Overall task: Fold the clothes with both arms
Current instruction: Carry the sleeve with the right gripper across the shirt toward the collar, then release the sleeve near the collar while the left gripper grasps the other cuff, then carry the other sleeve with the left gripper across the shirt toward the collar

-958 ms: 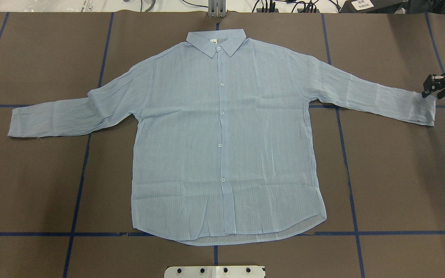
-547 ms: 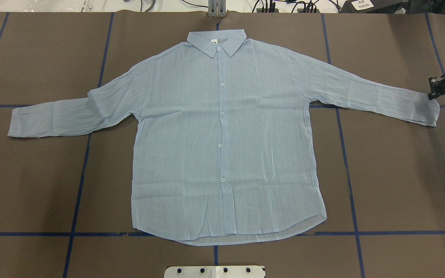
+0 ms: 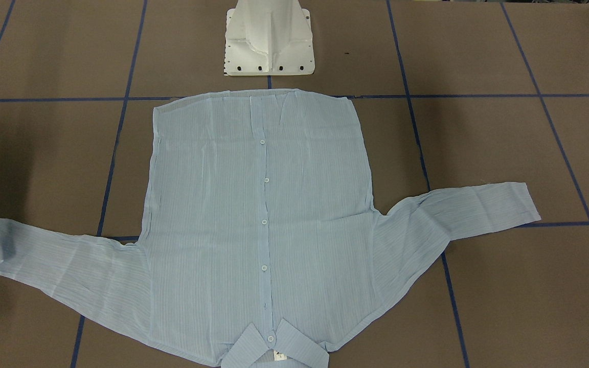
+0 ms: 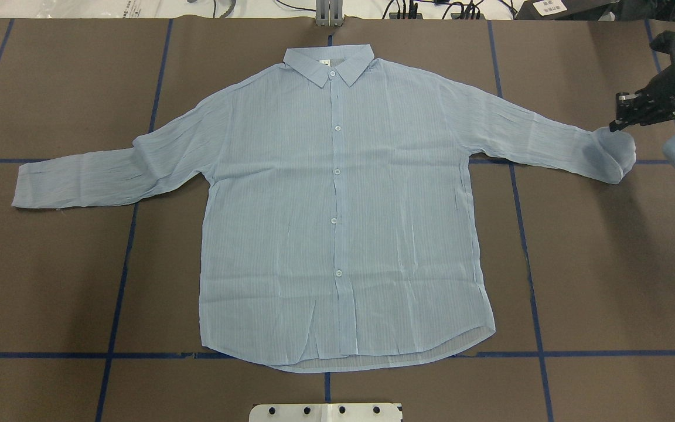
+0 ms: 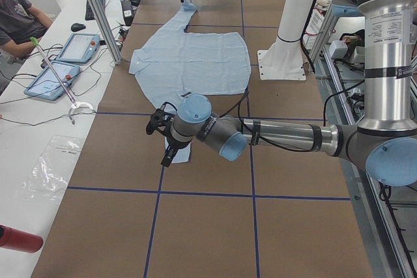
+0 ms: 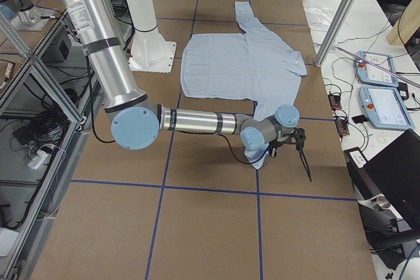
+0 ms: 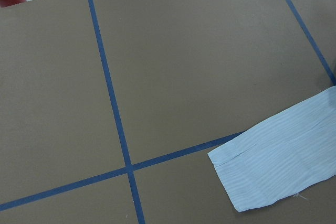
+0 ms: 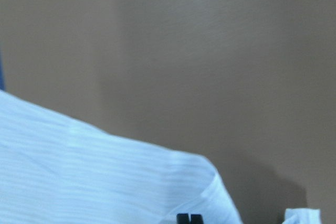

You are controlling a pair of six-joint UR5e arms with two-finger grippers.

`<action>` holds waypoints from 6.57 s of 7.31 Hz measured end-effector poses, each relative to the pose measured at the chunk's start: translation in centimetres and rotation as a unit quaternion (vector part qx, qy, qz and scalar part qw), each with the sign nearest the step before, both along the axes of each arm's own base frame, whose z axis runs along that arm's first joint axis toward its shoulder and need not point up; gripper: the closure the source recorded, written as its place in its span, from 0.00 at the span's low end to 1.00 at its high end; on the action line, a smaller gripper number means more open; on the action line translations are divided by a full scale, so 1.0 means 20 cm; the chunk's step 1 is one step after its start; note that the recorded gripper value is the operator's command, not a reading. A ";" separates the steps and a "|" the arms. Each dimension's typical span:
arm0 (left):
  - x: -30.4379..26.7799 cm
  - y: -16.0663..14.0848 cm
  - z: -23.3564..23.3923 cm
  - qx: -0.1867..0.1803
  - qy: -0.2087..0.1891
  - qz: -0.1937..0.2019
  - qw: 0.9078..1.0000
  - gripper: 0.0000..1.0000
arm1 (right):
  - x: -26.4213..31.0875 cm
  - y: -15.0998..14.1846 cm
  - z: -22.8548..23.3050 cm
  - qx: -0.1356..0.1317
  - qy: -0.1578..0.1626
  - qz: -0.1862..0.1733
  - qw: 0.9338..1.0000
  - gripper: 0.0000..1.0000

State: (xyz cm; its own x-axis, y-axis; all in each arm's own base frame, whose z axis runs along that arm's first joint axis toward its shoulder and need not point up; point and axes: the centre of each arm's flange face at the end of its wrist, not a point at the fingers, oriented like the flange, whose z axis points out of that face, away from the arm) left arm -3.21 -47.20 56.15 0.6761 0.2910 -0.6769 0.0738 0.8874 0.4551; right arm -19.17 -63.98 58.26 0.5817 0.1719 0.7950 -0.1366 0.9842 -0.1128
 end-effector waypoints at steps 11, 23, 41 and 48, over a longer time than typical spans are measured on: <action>0.00 0.13 -0.14 0.023 0.007 0.004 1.000 0.00 | -2.15 0.09 -2.16 -0.053 -0.105 0.202 0.972 1.00; 0.87 -0.33 0.15 -0.106 0.051 0.063 0.991 0.02 | -2.10 0.48 -2.28 -0.075 -0.103 0.251 0.960 0.01; 2.04 -0.29 -1.10 -0.245 0.207 0.025 0.947 1.00 | -1.40 0.66 -1.69 -0.025 -0.078 0.206 0.975 0.00; 2.88 -0.38 -2.36 -0.297 0.292 -0.051 0.908 1.00 | -1.23 0.66 -1.40 -0.024 -0.047 0.193 0.980 0.00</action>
